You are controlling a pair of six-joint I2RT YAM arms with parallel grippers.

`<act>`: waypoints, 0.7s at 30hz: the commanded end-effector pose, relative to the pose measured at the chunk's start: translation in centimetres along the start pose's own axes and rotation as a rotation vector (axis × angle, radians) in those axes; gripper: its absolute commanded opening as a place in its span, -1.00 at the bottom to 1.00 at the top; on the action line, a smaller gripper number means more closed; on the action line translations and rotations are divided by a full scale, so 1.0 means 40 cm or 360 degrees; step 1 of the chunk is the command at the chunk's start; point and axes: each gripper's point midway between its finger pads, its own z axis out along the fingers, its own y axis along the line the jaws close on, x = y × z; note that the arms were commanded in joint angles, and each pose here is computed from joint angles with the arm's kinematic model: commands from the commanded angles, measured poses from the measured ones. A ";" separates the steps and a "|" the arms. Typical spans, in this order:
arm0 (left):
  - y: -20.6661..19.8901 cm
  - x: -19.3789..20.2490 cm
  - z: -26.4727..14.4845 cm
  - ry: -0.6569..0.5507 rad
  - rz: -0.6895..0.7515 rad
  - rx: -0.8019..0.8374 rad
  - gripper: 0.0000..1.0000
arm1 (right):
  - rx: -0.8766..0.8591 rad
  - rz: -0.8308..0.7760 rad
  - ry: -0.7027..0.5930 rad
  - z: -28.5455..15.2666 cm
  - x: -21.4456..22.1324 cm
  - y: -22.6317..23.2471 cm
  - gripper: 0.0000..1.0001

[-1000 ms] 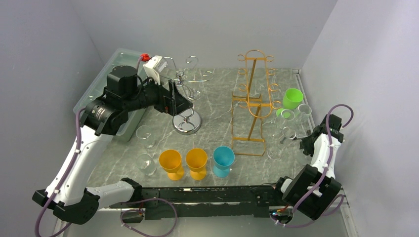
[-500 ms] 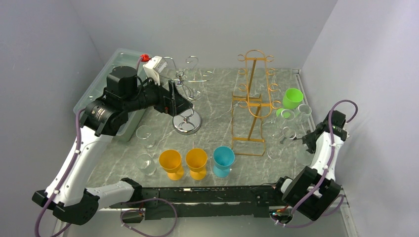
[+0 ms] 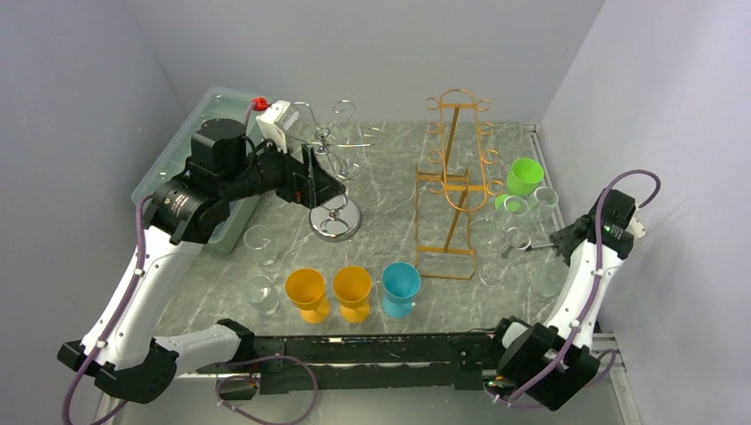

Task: Take the wine glass off the wine glass rack
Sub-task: Place the wine glass at the center of the board, then reset both arms

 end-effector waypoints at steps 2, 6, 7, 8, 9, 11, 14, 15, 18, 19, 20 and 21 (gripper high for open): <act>-0.031 -0.030 -0.021 -0.0077 0.0035 0.0056 0.99 | -0.0071 -0.0005 -0.0137 -0.085 -0.059 0.019 -0.06; -0.027 -0.029 -0.017 -0.0069 0.0025 0.0050 0.99 | -0.0164 -0.0001 -0.0214 -0.146 -0.096 0.048 0.02; -0.024 -0.029 -0.015 -0.0069 0.0023 0.0039 0.99 | -0.0189 -0.0002 -0.0237 -0.164 -0.107 0.056 0.05; -0.021 -0.030 -0.016 -0.0072 0.0023 0.0028 0.99 | -0.0220 -0.0006 -0.0261 -0.184 -0.119 0.066 0.07; -0.018 -0.032 -0.017 -0.0077 0.0022 0.0016 0.99 | -0.0257 -0.0006 -0.0300 -0.212 -0.139 0.079 0.11; -0.014 -0.034 -0.015 -0.0076 0.0021 0.0000 0.99 | -0.0323 -0.0015 -0.0339 -0.254 -0.162 0.102 0.17; -0.006 -0.041 -0.011 -0.0084 0.0019 -0.0031 0.99 | -0.0437 -0.0038 -0.0384 -0.314 -0.188 0.140 0.24; -0.001 -0.043 -0.011 -0.0090 0.0019 -0.0047 0.99 | -0.0468 -0.0042 -0.0407 -0.334 -0.198 0.152 0.26; 0.007 -0.053 -0.011 -0.0111 0.0013 -0.0085 0.99 | -0.0612 -0.0070 -0.0433 -0.390 -0.205 0.201 0.32; 0.008 -0.056 -0.012 -0.0113 0.0014 -0.0096 0.99 | -0.0654 -0.0078 -0.0439 -0.407 -0.205 0.218 0.34; 0.008 -0.063 -0.014 -0.0119 0.0019 -0.0105 0.99 | -0.0689 -0.0094 -0.0445 -0.422 -0.204 0.235 0.36; 0.010 -0.065 -0.014 -0.0113 0.0023 -0.0112 0.99 | -0.0732 -0.0118 -0.0451 -0.440 -0.199 0.256 0.39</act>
